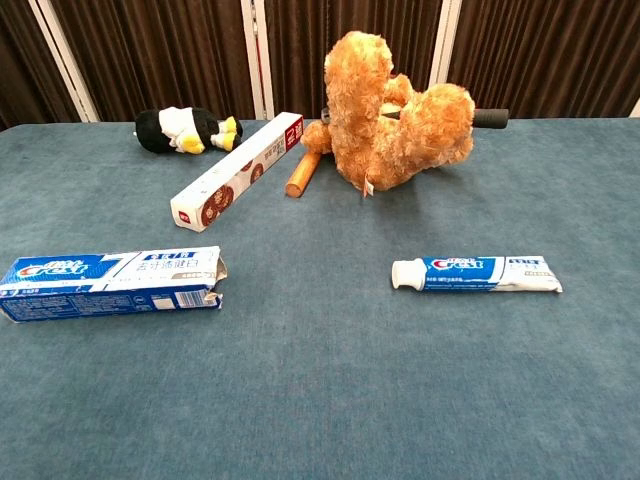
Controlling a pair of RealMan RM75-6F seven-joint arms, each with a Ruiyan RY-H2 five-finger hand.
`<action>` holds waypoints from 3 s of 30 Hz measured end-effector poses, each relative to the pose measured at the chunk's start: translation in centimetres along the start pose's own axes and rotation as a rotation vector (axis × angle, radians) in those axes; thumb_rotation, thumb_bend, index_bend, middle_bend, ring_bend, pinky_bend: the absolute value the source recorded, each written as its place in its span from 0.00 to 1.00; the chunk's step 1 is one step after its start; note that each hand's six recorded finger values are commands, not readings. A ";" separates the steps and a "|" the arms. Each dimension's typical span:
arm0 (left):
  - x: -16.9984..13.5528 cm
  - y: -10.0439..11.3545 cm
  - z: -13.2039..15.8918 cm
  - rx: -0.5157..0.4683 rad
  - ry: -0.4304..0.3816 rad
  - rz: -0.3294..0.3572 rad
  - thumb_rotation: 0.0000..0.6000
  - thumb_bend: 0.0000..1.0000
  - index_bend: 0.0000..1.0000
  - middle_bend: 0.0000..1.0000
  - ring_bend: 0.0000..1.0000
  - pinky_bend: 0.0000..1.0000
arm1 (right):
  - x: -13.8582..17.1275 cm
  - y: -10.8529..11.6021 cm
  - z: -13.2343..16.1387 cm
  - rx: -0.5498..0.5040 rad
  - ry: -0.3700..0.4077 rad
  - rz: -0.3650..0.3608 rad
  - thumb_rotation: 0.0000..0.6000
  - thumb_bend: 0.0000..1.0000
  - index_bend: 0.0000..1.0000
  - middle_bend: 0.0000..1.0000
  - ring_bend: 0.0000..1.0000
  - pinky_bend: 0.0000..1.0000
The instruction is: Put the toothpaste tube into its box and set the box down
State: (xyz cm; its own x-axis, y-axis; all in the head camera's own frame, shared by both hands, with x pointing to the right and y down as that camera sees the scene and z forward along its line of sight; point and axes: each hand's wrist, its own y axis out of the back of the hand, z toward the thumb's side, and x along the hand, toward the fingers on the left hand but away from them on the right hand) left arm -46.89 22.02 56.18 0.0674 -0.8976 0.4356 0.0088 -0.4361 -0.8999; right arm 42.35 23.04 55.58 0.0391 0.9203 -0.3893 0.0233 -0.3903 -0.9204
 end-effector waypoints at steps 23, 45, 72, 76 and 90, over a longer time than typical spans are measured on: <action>0.0 -0.3 0.2 0.012 0.007 -0.030 1.00 0.04 0.01 0.02 0.01 0.05 | 0.0 -0.1 0.1 -0.004 0.002 0.007 1.00 0.39 0.00 0.00 0.00 0.04; 4.8 -2.3 5.4 0.048 -0.045 -0.137 1.00 0.13 0.14 0.17 0.14 0.27 | 0.0 -0.3 0.6 -0.014 0.017 0.013 1.00 0.39 0.00 0.00 0.00 0.04; 11.3 -9.3 18.1 0.066 -0.132 -0.273 1.00 0.27 0.30 0.43 0.40 0.47 | -0.2 -0.2 0.5 -0.038 0.015 0.003 1.00 0.39 0.00 0.00 0.00 0.04; 11.2 -9.6 18.3 0.065 -0.132 -0.273 1.00 0.33 0.34 0.49 0.45 0.50 | -0.2 -0.1 0.5 -0.037 0.016 0.002 1.00 0.39 0.00 0.00 0.00 0.04; 11.3 -6.9 19.6 0.021 -0.225 -0.178 1.00 0.33 0.36 0.50 0.46 0.50 | -0.3 -0.1 0.6 -0.036 0.019 0.001 1.00 0.39 0.00 0.00 0.00 0.04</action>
State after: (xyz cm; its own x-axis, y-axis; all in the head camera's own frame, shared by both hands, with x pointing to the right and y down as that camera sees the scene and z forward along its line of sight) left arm -26.62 16.16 66.93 0.2825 -0.7690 0.5734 0.0613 -0.5821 -0.8108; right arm 41.77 22.78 55.78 0.0579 0.9192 -0.3895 0.0590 -0.3926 -0.9178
